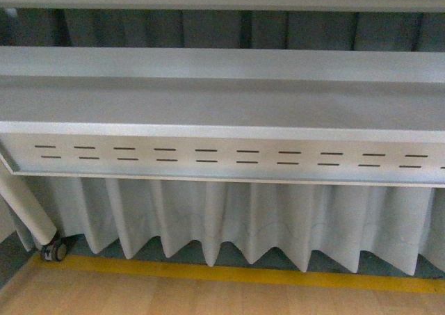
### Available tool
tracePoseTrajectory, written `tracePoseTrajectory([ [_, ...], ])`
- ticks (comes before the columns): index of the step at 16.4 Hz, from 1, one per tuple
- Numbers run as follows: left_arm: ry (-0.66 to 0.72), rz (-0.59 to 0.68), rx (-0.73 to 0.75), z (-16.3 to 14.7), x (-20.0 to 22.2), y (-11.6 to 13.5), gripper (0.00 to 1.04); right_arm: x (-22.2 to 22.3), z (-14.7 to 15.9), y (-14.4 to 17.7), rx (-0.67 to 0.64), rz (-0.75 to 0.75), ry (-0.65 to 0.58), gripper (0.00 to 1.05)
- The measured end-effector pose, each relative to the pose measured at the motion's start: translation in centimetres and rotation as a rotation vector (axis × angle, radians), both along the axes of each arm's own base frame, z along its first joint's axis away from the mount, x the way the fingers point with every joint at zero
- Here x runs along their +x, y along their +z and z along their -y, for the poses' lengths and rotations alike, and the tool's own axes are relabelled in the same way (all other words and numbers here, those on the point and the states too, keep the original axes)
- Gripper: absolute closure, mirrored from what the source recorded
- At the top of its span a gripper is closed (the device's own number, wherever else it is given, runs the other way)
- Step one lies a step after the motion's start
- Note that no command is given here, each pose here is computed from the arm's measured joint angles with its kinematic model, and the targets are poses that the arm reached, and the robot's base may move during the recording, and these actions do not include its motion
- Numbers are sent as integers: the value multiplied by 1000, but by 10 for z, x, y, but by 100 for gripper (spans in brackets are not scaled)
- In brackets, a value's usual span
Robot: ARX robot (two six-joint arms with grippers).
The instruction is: Wind up and store yellow beetle toy
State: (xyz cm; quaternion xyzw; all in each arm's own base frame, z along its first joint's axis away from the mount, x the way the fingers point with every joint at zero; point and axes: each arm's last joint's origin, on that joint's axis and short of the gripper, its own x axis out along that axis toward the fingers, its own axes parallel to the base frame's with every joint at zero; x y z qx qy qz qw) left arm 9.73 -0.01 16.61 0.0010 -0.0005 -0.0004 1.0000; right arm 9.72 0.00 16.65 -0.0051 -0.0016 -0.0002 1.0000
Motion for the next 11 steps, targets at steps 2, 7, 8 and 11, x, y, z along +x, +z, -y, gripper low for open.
tracePoseTrajectory([
  [2, 0, 0, 0, 0, 0, 0, 7, 0, 0, 0, 0, 0, 0, 6],
  [7, 0, 1, 0, 0, 0, 0, 7, 0, 0, 0, 0, 0, 0, 6],
  [8, 0, 0, 0, 0, 0, 0, 7, 0, 0, 0, 0, 0, 0, 6],
  [11, 0, 0, 0, 0, 0, 0, 7, 0, 0, 0, 0, 0, 0, 6],
])
